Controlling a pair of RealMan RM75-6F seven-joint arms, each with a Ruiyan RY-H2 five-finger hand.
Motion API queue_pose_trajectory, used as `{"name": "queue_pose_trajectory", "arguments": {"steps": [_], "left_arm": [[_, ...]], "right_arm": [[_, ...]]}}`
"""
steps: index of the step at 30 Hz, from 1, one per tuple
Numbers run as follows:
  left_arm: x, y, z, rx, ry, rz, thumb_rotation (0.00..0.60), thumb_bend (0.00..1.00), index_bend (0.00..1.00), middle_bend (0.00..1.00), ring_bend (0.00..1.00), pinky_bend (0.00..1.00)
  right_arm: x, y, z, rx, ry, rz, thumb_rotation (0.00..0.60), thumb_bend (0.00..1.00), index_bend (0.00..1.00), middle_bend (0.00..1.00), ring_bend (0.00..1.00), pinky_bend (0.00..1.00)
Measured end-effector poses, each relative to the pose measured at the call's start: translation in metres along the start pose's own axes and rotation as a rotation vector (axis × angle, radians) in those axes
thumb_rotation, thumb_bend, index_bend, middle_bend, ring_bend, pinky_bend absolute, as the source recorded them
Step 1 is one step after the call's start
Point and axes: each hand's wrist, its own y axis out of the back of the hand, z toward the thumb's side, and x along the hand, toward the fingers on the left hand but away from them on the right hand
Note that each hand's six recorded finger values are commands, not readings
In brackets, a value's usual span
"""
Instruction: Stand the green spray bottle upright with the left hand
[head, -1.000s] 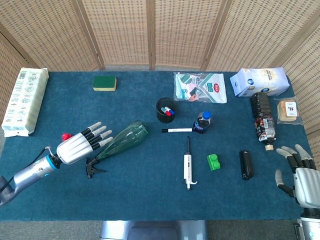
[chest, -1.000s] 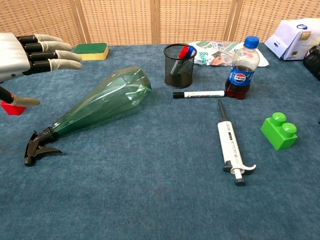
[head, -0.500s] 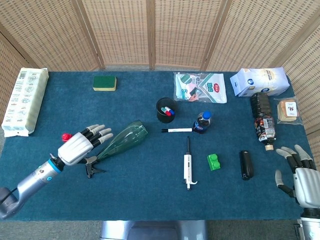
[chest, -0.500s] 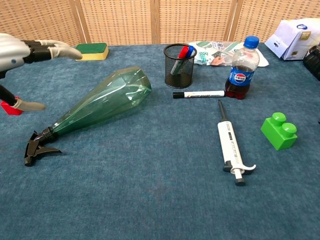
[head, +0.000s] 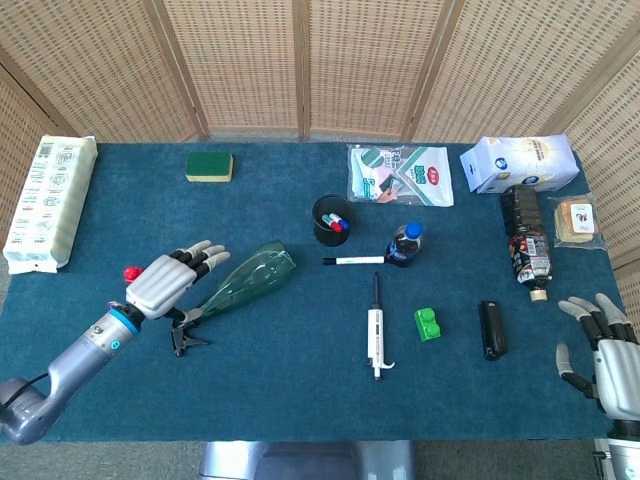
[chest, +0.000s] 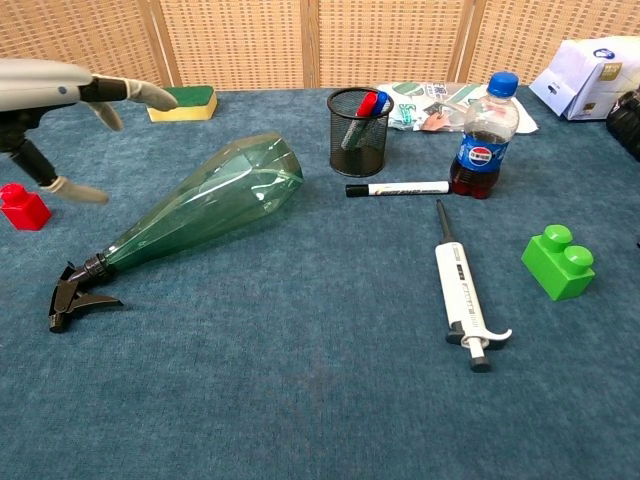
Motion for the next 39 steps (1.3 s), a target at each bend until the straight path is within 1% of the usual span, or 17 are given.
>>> {"name": "queue_pose_trajectory", "arguments": {"steps": [4,9,13,16,20,24,29,32,35,39], "left_arm": [[0.009,0.004,0.008,-0.016,0.010,-0.019,0.600,0.28,0.05,0.06,0.01,0.23],[0.017,0.008,0.021,-0.040,-0.026,-0.036,0.600,0.28,0.05,0.07,0.02,0.20],[0.021,0.009,0.033,-0.055,-0.071,-0.058,0.600,0.28,0.04,0.07,0.02,0.22],[0.022,0.009,0.035,-0.038,-0.076,-0.059,0.600,0.28,0.01,0.06,0.02,0.23],[0.024,0.007,0.033,0.005,-0.043,-0.054,0.600,0.28,0.00,0.05,0.00,0.23],[0.030,0.002,0.031,-0.019,0.014,-0.066,0.600,0.28,0.00,0.04,0.00,0.23],[0.043,-0.004,0.032,-0.016,0.079,-0.080,0.600,0.28,0.00,0.03,0.00,0.24],[0.054,-0.010,0.033,-0.048,0.117,-0.100,0.600,0.28,0.00,0.02,0.00,0.24],[0.065,-0.016,0.038,-0.078,0.143,-0.121,0.600,0.28,0.00,0.02,0.00,0.24],[0.081,-0.020,0.047,-0.085,0.146,-0.133,0.600,0.28,0.00,0.02,0.00,0.24]], "right_arm": [[0.001,0.001,-0.002,-0.002,-0.004,-0.003,0.600,0.56,0.22,0.22,0.06,0.14],[0.001,0.001,-0.004,-0.005,-0.007,-0.003,0.600,0.56,0.22,0.22,0.06,0.14],[0.001,0.001,-0.006,-0.008,-0.010,-0.002,0.600,0.56,0.22,0.22,0.06,0.14],[0.001,0.001,-0.007,-0.012,-0.011,-0.002,0.600,0.56,0.22,0.22,0.06,0.14],[0.001,-0.001,-0.008,-0.019,-0.011,0.003,0.600,0.56,0.22,0.22,0.06,0.14],[0.001,-0.002,-0.010,-0.028,-0.010,0.006,0.600,0.56,0.22,0.22,0.06,0.14],[0.004,0.000,-0.014,-0.043,-0.019,-0.001,0.600,0.56,0.22,0.22,0.06,0.14],[0.007,0.000,-0.018,-0.059,-0.024,-0.003,0.600,0.56,0.22,0.22,0.06,0.14],[0.008,0.001,-0.019,-0.069,-0.025,-0.007,0.600,0.56,0.22,0.22,0.06,0.14],[0.010,0.003,-0.021,-0.074,-0.026,-0.011,0.600,0.56,0.22,0.22,0.06,0.14]]}}
